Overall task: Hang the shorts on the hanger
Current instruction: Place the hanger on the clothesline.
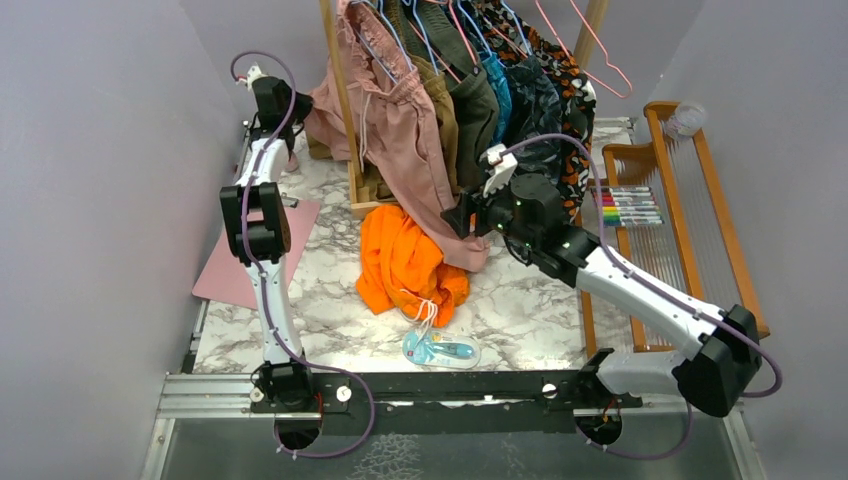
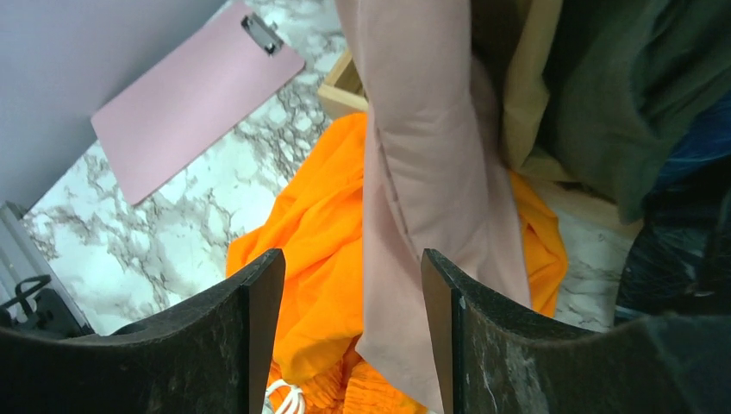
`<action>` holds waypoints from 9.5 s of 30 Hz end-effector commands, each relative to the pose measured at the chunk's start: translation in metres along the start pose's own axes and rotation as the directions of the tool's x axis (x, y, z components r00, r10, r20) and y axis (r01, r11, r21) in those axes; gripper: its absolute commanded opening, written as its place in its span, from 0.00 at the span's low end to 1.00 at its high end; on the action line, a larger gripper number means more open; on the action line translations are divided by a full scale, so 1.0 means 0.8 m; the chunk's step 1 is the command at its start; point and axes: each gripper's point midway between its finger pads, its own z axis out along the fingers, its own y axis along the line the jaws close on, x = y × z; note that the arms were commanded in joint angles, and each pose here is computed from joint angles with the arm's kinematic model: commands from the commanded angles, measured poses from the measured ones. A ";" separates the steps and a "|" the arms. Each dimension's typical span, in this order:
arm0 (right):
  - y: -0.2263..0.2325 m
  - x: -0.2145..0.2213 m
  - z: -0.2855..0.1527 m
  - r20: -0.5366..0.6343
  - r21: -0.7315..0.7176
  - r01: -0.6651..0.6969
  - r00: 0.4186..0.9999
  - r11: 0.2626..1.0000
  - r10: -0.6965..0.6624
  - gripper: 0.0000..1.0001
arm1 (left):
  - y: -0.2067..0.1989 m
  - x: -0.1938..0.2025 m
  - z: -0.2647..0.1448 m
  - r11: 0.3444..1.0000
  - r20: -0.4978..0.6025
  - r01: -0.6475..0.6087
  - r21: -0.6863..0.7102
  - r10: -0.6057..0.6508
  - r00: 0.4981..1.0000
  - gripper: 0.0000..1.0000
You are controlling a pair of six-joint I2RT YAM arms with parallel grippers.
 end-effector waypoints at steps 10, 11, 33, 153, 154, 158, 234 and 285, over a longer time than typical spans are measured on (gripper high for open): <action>-0.042 0.051 0.042 -0.010 0.165 -0.087 0.996 0.983 0.089 0.65 | -0.039 0.012 -0.021 0.996 -0.049 -0.018 0.087 0.023 0.999 0.00; -0.046 0.054 0.044 -0.011 0.175 -0.074 0.997 0.982 0.077 0.66 | -0.040 0.014 -0.023 0.996 -0.053 -0.014 0.090 0.019 0.998 0.00; 0.039 -0.109 0.077 0.278 -0.138 -0.003 0.960 0.990 0.042 0.01 | -0.104 -0.013 -0.051 0.979 -0.038 0.026 0.202 -0.019 0.999 0.00; 0.008 -0.292 0.114 0.333 0.175 0.201 0.909 0.964 -0.250 0.53 | -0.020 0.215 -0.478 0.916 -0.309 -0.392 0.088 0.399 0.863 0.99; 0.009 -0.290 0.117 0.329 0.168 0.203 0.911 0.965 -0.249 0.52 | -0.021 0.216 -0.481 0.914 -0.311 -0.394 0.093 0.403 0.861 0.99; 0.004 -0.276 0.131 0.296 0.177 0.202 0.922 0.963 -0.248 0.51 | -0.022 0.216 -0.490 0.909 -0.313 -0.402 0.106 0.415 0.855 0.99; 0.076 -0.091 -0.033 0.043 -0.217 -0.036 0.998 0.976 0.046 0.76 | -0.011 0.118 -0.508 0.898 -0.088 -0.383 -0.218 0.373 0.924 0.99; 0.059 0.082 0.062 -0.148 -0.137 -0.353 0.931 0.925 0.333 0.52 | -0.005 0.145 -0.504 0.882 -0.086 -0.457 -0.117 0.449 0.889 0.95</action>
